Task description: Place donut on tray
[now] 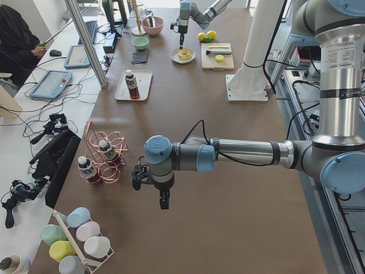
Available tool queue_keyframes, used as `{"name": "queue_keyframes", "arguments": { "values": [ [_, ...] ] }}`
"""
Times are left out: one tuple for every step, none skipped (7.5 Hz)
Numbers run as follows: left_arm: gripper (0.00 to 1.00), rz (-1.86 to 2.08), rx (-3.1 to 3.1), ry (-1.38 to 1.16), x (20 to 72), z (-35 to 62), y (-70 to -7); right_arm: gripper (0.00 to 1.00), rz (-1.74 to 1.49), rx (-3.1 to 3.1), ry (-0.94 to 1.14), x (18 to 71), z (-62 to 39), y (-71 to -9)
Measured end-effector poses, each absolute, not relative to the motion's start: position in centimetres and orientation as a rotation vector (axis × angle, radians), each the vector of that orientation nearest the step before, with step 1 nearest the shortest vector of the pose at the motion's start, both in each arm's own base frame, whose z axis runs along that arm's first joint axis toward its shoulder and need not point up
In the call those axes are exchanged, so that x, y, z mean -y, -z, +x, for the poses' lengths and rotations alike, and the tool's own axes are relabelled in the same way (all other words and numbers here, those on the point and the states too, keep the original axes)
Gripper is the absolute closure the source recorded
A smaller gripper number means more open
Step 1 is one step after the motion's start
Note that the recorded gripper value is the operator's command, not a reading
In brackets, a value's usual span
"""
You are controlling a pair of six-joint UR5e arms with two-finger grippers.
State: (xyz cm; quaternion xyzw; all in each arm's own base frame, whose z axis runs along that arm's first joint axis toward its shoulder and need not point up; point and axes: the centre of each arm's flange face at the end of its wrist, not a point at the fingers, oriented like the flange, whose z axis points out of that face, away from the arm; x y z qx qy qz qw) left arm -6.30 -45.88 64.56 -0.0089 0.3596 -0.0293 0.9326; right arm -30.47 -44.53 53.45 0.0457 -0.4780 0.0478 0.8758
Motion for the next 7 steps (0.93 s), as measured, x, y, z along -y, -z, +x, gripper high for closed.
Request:
{"name": "queue_keyframes", "arguments": {
  "values": [
    [0.02,-0.018,-0.736,0.059,45.9,-6.3,-64.5,1.00,0.096,0.998,-0.101,44.5,-30.4,-53.4],
    [0.02,-0.018,-0.736,0.057,45.9,-6.2,-64.5,1.00,0.095,0.999,-0.104,44.5,-30.5,-53.4],
    [0.02,-0.019,-0.736,0.055,45.9,-6.1,-64.5,1.00,0.085,1.009,-0.119,44.6,-30.5,-52.9],
    [0.02,-0.020,-0.736,0.054,45.9,-6.0,-64.5,1.00,0.076,1.032,-0.130,44.7,-30.2,-51.9],
    [0.02,-0.019,-0.736,0.053,45.9,-6.0,-64.5,1.00,0.058,1.074,-0.138,45.3,-28.5,-50.7],
    [0.02,-0.019,-0.735,0.052,45.9,-6.0,-64.5,1.00,0.038,1.126,-0.139,46.0,-26.2,-49.8],
    [0.02,-0.019,-0.735,0.051,45.9,-6.0,-64.5,1.00,0.031,1.159,-0.138,46.5,-24.6,-49.2]
  ]
}}
